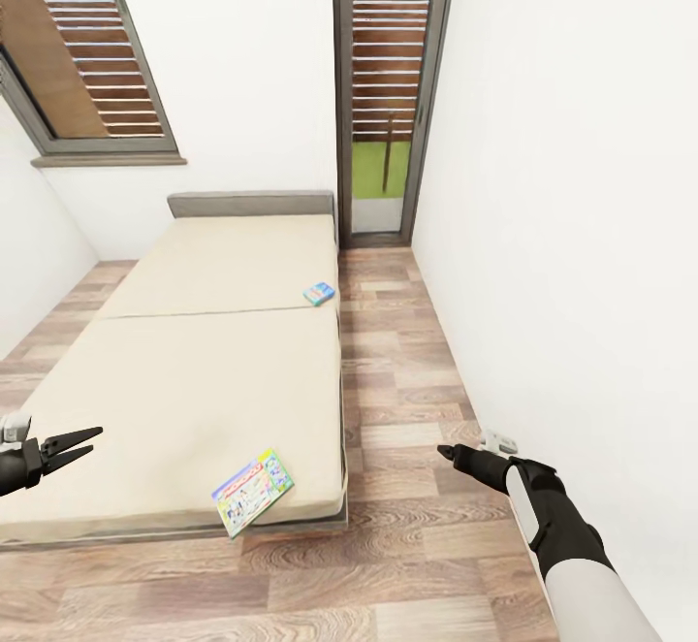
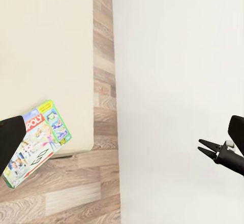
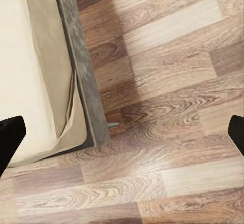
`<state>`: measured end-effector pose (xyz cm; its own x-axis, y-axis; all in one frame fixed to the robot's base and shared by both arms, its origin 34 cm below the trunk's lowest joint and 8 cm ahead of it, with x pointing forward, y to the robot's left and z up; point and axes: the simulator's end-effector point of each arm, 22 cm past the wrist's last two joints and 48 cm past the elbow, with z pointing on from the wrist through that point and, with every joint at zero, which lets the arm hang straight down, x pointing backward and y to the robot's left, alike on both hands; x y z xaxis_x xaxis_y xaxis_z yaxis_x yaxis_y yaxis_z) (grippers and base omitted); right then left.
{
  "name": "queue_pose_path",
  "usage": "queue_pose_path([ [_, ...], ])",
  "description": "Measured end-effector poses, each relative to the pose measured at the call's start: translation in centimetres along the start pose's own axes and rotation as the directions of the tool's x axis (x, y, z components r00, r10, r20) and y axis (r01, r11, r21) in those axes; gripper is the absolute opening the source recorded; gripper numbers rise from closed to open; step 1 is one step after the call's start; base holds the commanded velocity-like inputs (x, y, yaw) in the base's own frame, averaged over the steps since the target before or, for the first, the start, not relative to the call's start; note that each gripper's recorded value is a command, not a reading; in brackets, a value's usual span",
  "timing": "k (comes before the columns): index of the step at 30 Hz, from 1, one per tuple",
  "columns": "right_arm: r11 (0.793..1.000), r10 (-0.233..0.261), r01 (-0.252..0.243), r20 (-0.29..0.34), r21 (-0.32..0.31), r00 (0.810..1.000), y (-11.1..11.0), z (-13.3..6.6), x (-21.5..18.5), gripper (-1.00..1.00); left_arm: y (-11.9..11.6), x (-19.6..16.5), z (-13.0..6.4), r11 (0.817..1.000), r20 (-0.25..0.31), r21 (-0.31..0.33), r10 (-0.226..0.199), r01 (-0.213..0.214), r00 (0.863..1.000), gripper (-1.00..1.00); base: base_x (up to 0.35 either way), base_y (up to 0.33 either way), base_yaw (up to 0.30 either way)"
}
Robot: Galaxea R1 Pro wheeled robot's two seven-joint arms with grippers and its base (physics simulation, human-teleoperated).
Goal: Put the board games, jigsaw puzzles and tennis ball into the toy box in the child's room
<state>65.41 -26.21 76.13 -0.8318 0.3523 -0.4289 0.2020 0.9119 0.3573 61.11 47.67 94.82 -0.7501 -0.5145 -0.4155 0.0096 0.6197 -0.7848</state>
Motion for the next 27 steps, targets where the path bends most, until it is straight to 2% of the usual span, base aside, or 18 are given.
queue_pose_path([
  [27, 1.000, -0.009, 0.010, 0.042, -0.016, 0.999, 1.1, -1.5, -1.9, 1.00, -1.7, -1.1, -0.9, 0.999, 0.028, 0.022, 0.026, -0.027, 0.999, 1.00, 0.000, 0.000, 0.000],
])
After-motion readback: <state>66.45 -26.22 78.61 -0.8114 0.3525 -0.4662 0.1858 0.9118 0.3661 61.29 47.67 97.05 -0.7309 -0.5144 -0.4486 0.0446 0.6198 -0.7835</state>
